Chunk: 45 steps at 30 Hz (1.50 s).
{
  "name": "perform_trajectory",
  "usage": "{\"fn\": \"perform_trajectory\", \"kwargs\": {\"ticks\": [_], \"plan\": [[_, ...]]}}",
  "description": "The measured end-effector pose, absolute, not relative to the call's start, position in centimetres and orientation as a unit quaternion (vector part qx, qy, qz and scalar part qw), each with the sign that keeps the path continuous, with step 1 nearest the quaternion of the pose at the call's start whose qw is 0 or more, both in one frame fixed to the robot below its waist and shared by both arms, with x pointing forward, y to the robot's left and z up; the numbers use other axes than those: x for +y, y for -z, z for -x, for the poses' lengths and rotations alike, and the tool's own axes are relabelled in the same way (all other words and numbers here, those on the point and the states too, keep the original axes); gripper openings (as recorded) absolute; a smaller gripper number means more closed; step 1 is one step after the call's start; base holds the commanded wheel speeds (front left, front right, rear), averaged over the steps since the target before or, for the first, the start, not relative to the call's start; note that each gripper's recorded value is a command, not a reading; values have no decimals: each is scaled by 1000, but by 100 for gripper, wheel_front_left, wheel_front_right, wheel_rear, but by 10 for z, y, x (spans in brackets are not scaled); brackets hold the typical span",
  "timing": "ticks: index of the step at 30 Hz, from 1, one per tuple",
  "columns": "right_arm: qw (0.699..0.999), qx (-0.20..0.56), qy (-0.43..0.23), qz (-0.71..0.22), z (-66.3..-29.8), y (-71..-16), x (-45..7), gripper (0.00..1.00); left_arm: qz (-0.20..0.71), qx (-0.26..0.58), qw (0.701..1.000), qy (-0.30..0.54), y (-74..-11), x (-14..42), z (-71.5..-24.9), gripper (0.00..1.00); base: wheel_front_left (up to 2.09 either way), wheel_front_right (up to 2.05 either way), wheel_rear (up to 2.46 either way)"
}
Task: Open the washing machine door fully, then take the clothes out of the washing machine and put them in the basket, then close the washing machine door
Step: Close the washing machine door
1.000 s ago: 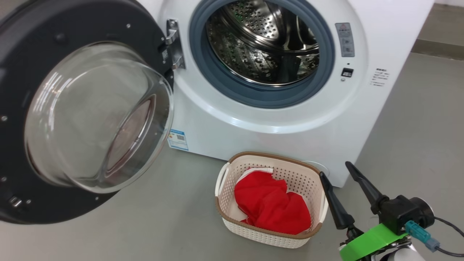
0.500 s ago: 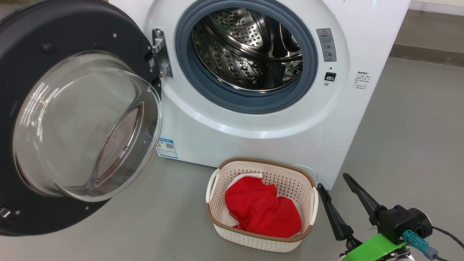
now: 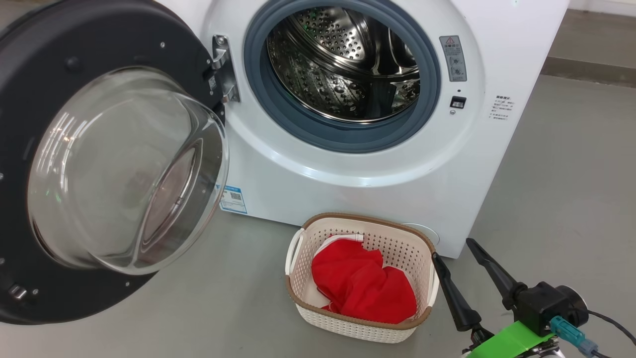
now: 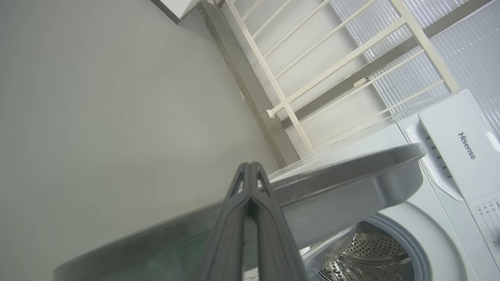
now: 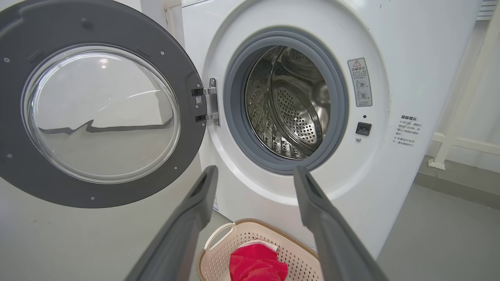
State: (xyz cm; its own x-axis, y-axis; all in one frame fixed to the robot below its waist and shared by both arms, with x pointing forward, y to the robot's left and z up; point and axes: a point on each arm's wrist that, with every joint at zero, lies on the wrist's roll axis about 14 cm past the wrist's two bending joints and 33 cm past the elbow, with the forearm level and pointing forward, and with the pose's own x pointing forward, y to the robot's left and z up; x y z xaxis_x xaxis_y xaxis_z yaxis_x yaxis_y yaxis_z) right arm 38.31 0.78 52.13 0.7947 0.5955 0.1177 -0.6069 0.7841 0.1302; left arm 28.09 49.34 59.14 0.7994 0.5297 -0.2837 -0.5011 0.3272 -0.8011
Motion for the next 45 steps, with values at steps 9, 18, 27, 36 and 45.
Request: {"fn": "perform_trajectory", "kwargs": {"ticks": [9,18,27,36,45], "plan": [[942,-28,-323,-88,-381,-517,11,100,528,-4,810,-256,-591,479,-284,0,0,0,0],[941,-24,-323,-95,-383,-516,12,100,600,-24,784,-156,-590,441,-298,0,0,0,0],[942,-22,-321,-99,-386,-515,13,100,630,-10,771,-96,-572,406,-295,0,0,0,0],[940,-20,-323,-106,-385,-514,18,100,625,-12,779,-46,-582,385,-295,0,0,0,0],[943,-18,-312,-111,-386,-513,12,100,636,10,772,22,-585,347,-314,0,0,0,0]]}}
